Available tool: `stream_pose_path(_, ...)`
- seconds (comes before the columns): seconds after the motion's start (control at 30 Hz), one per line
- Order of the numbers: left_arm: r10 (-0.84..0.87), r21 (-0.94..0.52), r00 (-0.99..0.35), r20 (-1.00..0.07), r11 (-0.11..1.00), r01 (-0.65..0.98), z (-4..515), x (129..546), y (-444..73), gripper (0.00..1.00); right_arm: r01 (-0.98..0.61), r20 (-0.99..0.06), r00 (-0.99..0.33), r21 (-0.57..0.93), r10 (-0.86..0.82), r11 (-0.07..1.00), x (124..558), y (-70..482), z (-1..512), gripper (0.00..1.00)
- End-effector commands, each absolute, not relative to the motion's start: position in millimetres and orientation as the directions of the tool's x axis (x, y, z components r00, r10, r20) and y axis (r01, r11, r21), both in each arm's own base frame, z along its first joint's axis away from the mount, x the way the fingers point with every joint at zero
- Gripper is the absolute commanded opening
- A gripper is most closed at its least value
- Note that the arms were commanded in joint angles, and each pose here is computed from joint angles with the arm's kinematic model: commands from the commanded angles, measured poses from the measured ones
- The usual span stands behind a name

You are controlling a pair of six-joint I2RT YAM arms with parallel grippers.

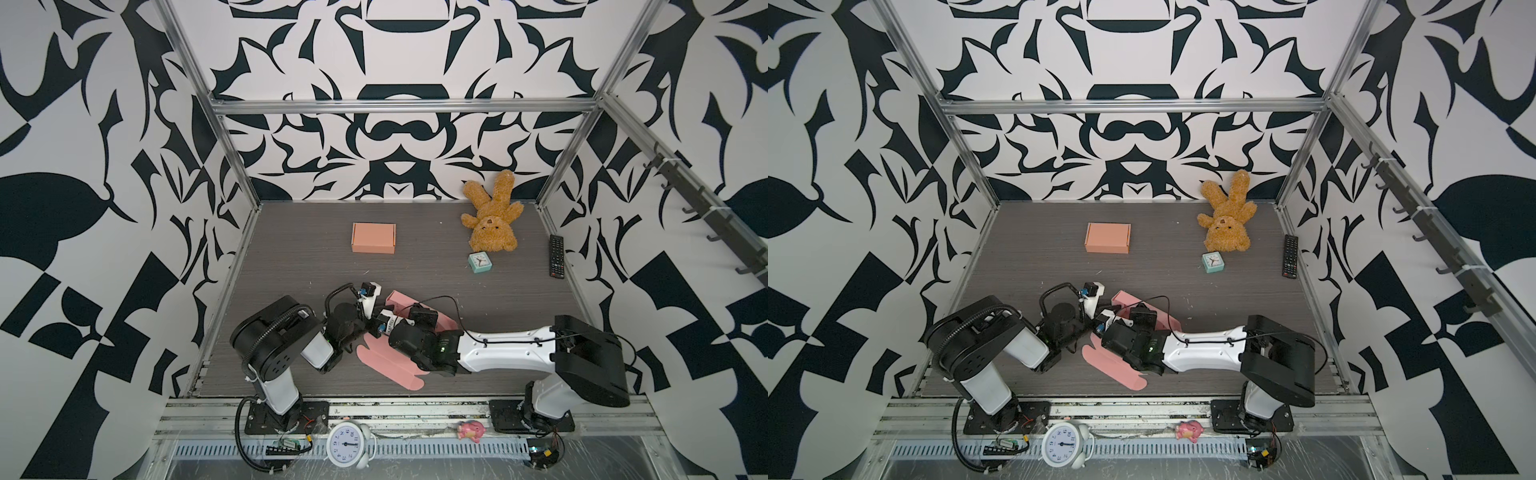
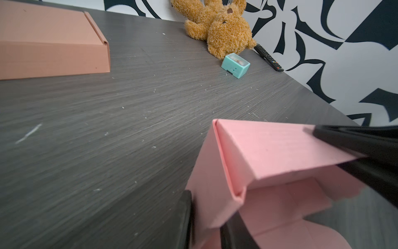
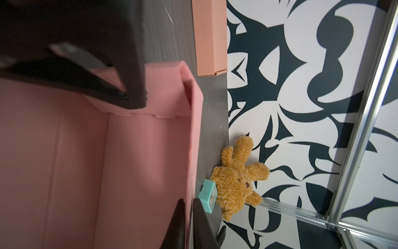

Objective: Fold the paper box

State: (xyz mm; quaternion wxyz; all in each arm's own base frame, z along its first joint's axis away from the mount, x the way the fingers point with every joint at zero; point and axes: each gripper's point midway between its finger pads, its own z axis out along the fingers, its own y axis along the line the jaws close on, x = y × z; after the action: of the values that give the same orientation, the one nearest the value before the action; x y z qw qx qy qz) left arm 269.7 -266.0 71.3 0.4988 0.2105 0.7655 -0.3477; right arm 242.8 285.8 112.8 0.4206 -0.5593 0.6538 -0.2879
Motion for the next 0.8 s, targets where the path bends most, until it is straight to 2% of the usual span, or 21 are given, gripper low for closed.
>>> stream_pose_path(0.0,-0.045,-0.307,-0.383,-0.923,0.688,0.658,75,273,-261,0.22,-0.540,-0.298,-0.035,-0.797,-0.954,0.269,234,295,117,0.21)
stream_pose_path(0.1,-0.044,-0.304,-0.380,-0.924,0.689,0.659,76,273,-261,0.21,-0.545,-0.310,-0.029,-0.792,-0.950,0.275,229,299,117,0.30)
stream_pose_path(0.2,-0.038,-0.295,-0.375,-0.926,0.694,0.656,75,273,-259,0.21,-0.575,-0.376,-0.042,-0.749,-0.926,0.330,224,302,122,0.41)
stream_pose_path(0.37,-0.028,-0.285,-0.371,-0.928,0.697,0.658,74,272,-258,0.21,-0.630,-0.547,-0.073,-0.623,-0.834,0.464,211,304,146,0.57)
stream_pose_path(0.53,-0.017,-0.275,-0.370,-0.929,0.700,0.659,73,272,-258,0.22,-0.678,-0.732,-0.110,-0.440,-0.673,0.589,198,311,186,0.71)
stream_pose_path(0.67,-0.013,-0.273,-0.371,-0.928,0.703,0.657,71,272,-258,0.21,-0.686,-0.784,-0.208,-0.309,-0.585,0.659,208,320,203,0.74)
stream_pose_path(0.77,-0.012,-0.273,-0.372,-0.928,0.701,0.659,71,272,-258,0.21,-0.646,-0.804,-0.351,-0.162,-0.480,0.746,230,317,206,0.72)
